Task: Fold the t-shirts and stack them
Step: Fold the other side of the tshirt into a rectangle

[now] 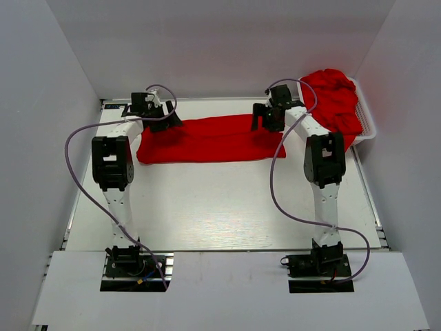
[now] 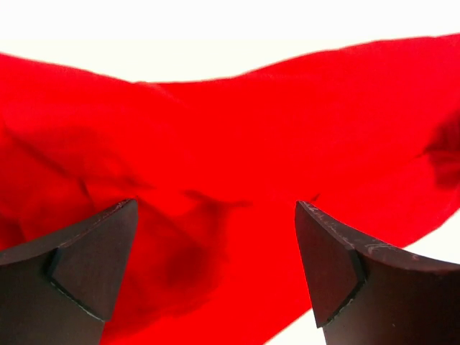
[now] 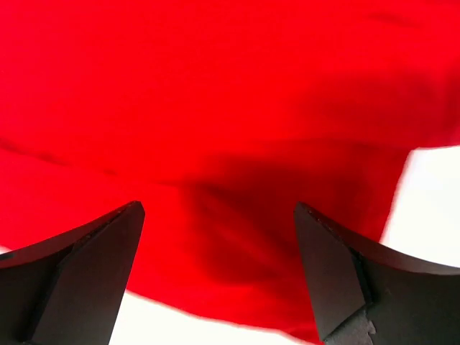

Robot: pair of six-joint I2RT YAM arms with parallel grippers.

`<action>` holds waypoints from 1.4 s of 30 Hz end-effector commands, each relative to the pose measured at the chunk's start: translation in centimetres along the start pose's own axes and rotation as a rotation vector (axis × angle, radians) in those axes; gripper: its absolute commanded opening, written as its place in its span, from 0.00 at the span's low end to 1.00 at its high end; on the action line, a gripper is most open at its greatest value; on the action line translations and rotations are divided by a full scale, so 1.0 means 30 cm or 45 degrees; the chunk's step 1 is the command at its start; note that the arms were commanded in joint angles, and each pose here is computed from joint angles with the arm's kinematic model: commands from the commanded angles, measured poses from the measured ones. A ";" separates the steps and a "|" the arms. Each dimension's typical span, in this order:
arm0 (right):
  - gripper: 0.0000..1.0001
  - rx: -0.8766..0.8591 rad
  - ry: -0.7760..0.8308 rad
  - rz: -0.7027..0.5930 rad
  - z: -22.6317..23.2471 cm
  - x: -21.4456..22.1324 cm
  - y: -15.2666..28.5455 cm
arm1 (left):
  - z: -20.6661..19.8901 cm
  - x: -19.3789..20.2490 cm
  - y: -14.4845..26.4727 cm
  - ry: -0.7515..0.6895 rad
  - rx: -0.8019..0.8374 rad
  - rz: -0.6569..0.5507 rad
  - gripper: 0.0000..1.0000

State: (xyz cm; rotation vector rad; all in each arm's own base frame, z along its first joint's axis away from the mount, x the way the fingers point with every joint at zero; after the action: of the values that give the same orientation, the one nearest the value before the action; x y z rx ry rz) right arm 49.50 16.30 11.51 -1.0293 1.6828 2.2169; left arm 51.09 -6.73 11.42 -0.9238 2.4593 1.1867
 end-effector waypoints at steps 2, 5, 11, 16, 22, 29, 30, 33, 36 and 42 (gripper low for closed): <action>0.90 0.131 -0.061 -0.053 -0.083 -0.064 -0.001 | -0.010 -0.052 -0.050 -0.011 0.041 -0.007 1.00; 0.90 0.101 -0.053 -0.081 -0.084 -0.077 0.001 | -0.015 -0.084 -0.074 -0.023 0.063 -0.046 1.00; 0.90 0.073 0.003 -0.125 -0.074 -0.092 0.030 | -0.008 -0.174 -0.133 -0.029 0.040 -0.168 1.00; 0.90 0.102 0.028 -0.121 -0.081 -0.088 0.059 | -0.065 -0.282 -0.147 -0.059 0.113 -0.283 1.00; 0.90 0.115 0.076 -0.140 -0.069 -0.112 0.111 | -0.015 -0.318 -0.213 -0.011 0.020 -0.315 1.00; 0.90 0.068 0.170 -0.145 -0.020 -0.112 0.201 | -0.060 -0.359 -0.093 -0.016 -0.083 -0.402 1.00; 0.90 0.062 0.188 -0.154 -0.008 -0.115 0.220 | -0.071 -0.366 -0.075 -0.018 -0.088 -0.417 1.00; 0.90 -0.004 0.185 -0.084 0.019 -0.051 0.207 | -0.135 -0.406 0.020 -0.058 -0.100 -0.460 1.00; 0.90 -0.041 0.171 -0.003 0.033 0.028 0.169 | -0.182 -0.418 0.094 -0.094 -0.094 -0.477 1.00; 0.90 -0.116 0.121 0.063 0.032 0.066 0.074 | -0.227 -0.384 0.211 -0.127 -0.110 -0.461 1.00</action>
State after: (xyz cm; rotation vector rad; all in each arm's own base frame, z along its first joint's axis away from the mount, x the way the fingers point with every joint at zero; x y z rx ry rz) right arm 45.85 15.57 12.92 -1.1582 1.7118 2.2792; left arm 58.10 -4.26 20.23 -1.2391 2.1280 1.2203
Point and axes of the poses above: each gripper's point midway between its finger pads, its own y axis back along the fingers, its own z axis along the line the jaws close on, x = y × z, the point moved 6 cm from there along y, back along the fingers, and after that the axes turned 15 degrees about y, right-handed, at the moved point
